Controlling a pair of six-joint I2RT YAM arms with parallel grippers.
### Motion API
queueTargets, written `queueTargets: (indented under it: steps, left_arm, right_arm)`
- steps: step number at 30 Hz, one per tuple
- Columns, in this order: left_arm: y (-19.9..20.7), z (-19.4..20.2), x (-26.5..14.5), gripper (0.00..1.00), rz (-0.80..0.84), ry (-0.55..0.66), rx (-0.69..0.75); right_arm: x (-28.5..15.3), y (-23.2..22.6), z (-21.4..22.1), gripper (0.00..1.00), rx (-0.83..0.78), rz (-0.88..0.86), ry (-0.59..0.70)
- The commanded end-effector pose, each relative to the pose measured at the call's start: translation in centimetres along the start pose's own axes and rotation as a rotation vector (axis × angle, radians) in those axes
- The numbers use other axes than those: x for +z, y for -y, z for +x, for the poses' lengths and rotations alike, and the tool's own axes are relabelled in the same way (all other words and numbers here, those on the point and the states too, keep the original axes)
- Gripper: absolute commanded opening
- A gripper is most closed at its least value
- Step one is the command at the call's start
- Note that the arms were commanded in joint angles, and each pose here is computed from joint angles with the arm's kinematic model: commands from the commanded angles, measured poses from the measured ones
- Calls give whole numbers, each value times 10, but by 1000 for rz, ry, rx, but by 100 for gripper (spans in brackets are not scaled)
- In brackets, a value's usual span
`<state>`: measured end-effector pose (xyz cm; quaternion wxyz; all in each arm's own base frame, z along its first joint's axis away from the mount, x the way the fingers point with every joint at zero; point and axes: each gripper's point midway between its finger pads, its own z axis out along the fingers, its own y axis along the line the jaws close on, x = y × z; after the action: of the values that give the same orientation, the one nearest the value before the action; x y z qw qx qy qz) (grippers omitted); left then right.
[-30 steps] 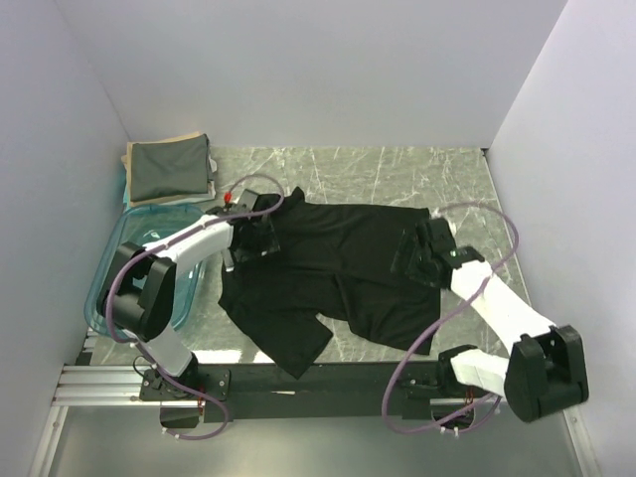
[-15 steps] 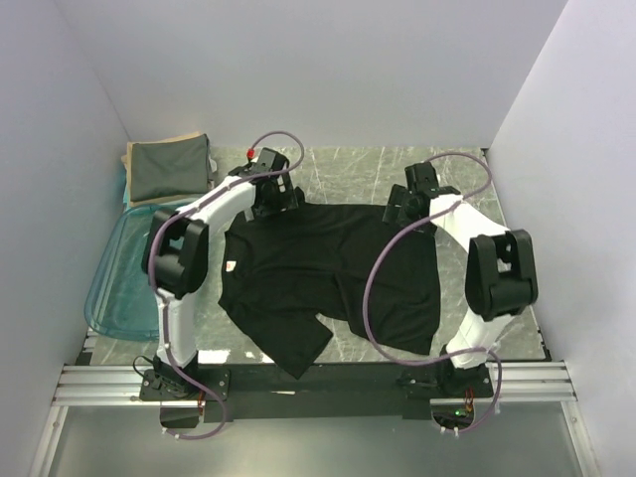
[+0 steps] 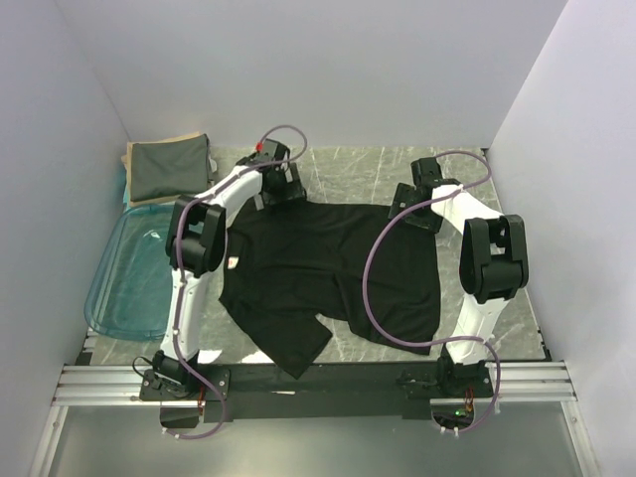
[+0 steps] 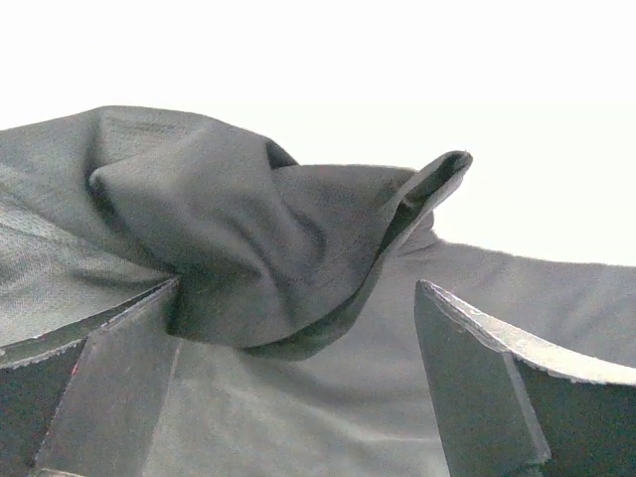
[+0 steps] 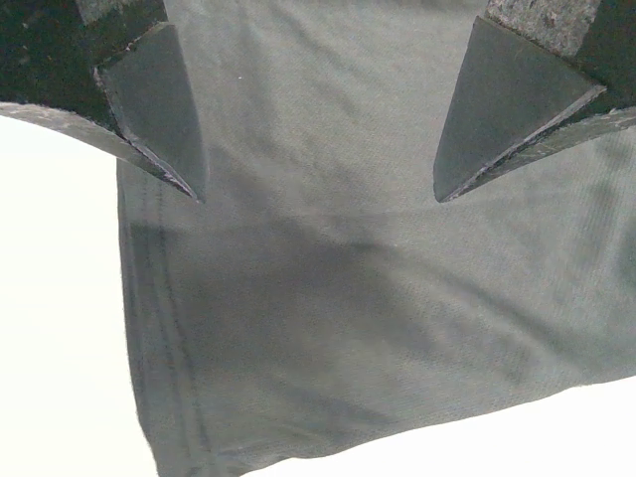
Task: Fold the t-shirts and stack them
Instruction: Flatten the tshirt out
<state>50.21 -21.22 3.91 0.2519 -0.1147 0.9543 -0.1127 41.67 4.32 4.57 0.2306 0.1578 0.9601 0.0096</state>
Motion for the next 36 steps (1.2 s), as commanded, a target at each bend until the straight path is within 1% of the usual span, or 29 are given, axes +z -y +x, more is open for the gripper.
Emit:
queueTargets:
  steps: [1,3,4,5,6,8,10,12,13,14,15,16,17,18,19,20,23,24,26,27,30,32,36]
  left_arm:
    - [23,-59,-6,99,128,109,-54]
    - [24,-99,-6,99,162,206,-146]
    - [26,-113,-7,99,196,234,-176]
    - [27,-127,-6,99,222,265,-238]
    - [19,-144,-5,99,214,314,-283]
    - [22,-169,-9,99,250,366,-351]
    - [16,-182,-11,100,251,383,-388]
    - [17,-190,-21,99,257,401,-381]
    - [20,-195,-35,99,266,421,-359]
    - [15,-187,-33,99,250,404,-349]
    - [10,-186,-37,99,223,417,-348]
    - [12,-189,-58,100,227,435,-326]
    - [2,-173,-53,99,191,400,-318]
    - [-3,-166,-58,100,167,390,-316]
    - [-3,-168,-82,99,167,414,-308]
    - [-10,-149,-74,99,145,378,-293]
    - [2,-113,-87,99,194,310,-215]
    - [16,-97,-88,100,216,279,-183]
    - [30,-76,-88,99,240,254,-130]
    - [45,-63,-86,99,253,235,-101]
    - [61,-48,-72,99,247,184,-77]
    - [61,-44,-59,99,223,142,-90]
    - [58,-33,-45,99,210,107,-112]
  right_arm:
    - [-5,-4,-14,100,-6,-17,30]
    - [-4,-3,-13,100,-5,-14,25]
    - [-3,-3,-14,100,-5,-13,27]
    - [-3,-2,-13,100,-3,-10,26]
    - [-3,-2,-14,100,0,-10,28]
    - [-4,-2,-14,100,-2,-17,28]
    - [-5,-1,-15,100,0,-14,29]
    - [-6,-1,-16,100,1,-15,34]
    - [-6,-2,-16,100,1,-18,34]
    - [-6,-2,-17,100,2,-20,35]
    - [-6,-3,-18,100,0,-24,35]
    - [-5,-4,-19,100,-2,-26,32]
    - [-5,-6,-19,100,-3,-36,28]
    - [-3,-7,-18,100,-5,-38,21]
    - [-3,-7,-20,100,-6,-39,22]
    - [-3,-8,-21,100,-5,-40,22]
    - [-2,-9,-22,100,-5,-43,22]
    - [-2,-9,-21,100,-4,-44,23]
    - [-3,-9,-20,100,-4,-47,24]
    - [-3,-9,-19,100,-4,-48,22]
    - [-5,-8,-16,100,0,-49,26]
    - [-6,-7,-15,100,-3,-50,29]
    - [-9,-5,-15,100,-4,-47,39]
